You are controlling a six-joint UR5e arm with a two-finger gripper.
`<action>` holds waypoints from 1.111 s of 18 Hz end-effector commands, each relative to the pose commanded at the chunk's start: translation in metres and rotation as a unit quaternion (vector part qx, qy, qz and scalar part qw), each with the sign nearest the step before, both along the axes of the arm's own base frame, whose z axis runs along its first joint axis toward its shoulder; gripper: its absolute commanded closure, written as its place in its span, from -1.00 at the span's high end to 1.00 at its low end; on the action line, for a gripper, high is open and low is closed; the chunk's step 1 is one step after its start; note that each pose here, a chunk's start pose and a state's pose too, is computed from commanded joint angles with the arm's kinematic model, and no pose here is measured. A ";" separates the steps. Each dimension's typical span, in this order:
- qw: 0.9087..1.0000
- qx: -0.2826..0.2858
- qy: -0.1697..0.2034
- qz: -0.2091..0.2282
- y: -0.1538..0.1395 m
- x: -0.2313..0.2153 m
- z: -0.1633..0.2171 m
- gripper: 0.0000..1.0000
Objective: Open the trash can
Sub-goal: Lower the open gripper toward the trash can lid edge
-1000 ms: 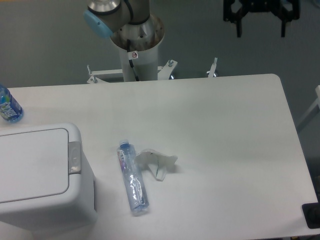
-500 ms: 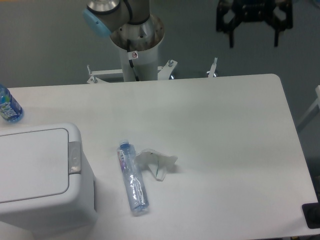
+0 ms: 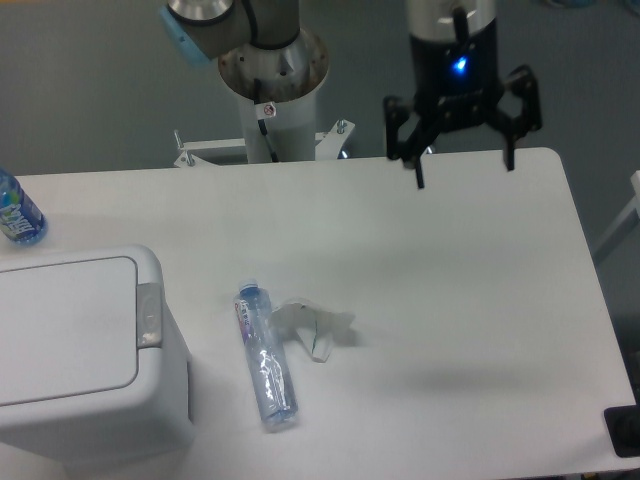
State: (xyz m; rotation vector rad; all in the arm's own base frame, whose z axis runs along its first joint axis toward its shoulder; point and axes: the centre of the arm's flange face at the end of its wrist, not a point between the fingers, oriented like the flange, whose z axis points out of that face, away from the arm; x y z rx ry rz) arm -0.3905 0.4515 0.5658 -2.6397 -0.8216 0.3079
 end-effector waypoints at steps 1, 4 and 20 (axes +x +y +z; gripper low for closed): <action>1.000 0.013 -0.015 0.003 0.008 0.003 -0.005 1.00; 0.998 0.032 -0.038 0.038 0.022 0.004 -0.015 1.00; 0.989 0.098 -0.107 0.013 0.105 0.087 -0.033 1.00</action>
